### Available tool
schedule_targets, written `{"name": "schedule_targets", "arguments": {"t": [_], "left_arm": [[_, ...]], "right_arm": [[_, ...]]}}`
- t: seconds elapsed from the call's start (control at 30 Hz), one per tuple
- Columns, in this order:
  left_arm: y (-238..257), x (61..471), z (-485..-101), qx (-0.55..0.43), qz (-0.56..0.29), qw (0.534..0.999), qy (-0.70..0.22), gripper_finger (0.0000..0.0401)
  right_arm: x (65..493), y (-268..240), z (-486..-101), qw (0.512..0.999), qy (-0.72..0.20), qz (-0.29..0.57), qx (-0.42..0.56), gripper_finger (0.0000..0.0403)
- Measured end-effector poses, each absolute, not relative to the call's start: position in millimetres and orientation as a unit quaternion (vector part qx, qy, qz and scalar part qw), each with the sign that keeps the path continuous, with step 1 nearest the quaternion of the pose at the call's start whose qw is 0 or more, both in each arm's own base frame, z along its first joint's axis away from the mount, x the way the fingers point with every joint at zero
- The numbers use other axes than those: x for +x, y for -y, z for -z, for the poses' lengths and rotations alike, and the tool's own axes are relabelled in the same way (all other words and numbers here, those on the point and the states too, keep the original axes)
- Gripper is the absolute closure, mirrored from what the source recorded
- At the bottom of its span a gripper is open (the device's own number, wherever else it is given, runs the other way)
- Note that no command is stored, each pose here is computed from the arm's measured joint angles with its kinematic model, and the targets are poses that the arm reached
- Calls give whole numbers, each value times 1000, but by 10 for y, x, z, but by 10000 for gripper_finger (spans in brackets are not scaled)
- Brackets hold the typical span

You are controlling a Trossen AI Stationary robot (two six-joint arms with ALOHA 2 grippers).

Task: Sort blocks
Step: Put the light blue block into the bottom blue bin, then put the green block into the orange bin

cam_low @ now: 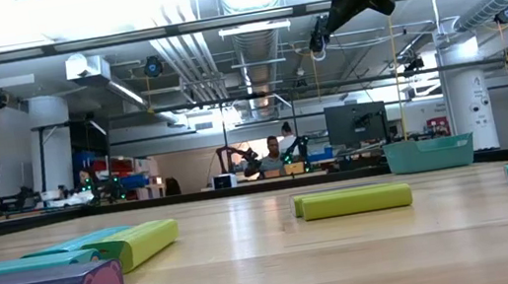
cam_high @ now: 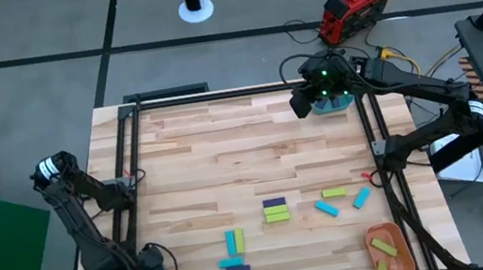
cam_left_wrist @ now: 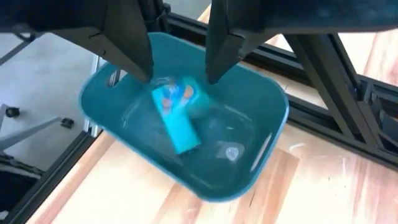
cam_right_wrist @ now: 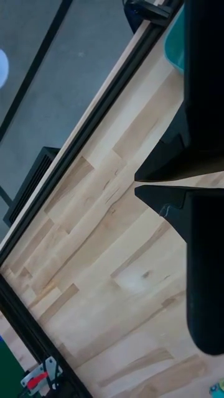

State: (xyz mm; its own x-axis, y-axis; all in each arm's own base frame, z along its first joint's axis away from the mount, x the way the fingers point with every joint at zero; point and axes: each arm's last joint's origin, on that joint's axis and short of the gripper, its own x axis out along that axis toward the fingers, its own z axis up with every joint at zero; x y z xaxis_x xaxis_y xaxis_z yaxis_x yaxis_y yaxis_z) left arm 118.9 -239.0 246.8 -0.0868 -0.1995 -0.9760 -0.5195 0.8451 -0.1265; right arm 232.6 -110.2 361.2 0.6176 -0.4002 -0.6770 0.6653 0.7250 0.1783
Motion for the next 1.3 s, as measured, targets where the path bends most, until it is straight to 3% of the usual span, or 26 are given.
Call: {"name": "schedule_targets", "arguments": {"t": [0.27, 0.5, 0.73, 0.9, 1.1, 1.3], "left_arm": [[2377, 1225, -2494, -249, -126, 632, -723, 231], [2222, 1447, -2845, -284, -140, 707, -632, 223], [1702, 1763, -3055, -285, -220, 773, -523, 223], [1235, 2052, -3040, -230, -255, 800, -492, 223], [740, 2275, -2851, -201, -256, 825, -463, 224], [343, 2486, -2668, -277, -198, 870, -356, 240]], "right_arm": [[2327, 1102, -3613, 875, -313, 304, 210, 390], [2327, 1102, -3613, 874, -313, 305, 212, 390], [2339, 1103, -3624, 876, -303, 302, 222, 390], [2351, 1084, -3627, 883, -305, 267, 236, 390], [2376, 1016, -3633, 892, -316, 245, 210, 390], [2428, 876, -3687, 902, -315, 187, 227, 390]]}}
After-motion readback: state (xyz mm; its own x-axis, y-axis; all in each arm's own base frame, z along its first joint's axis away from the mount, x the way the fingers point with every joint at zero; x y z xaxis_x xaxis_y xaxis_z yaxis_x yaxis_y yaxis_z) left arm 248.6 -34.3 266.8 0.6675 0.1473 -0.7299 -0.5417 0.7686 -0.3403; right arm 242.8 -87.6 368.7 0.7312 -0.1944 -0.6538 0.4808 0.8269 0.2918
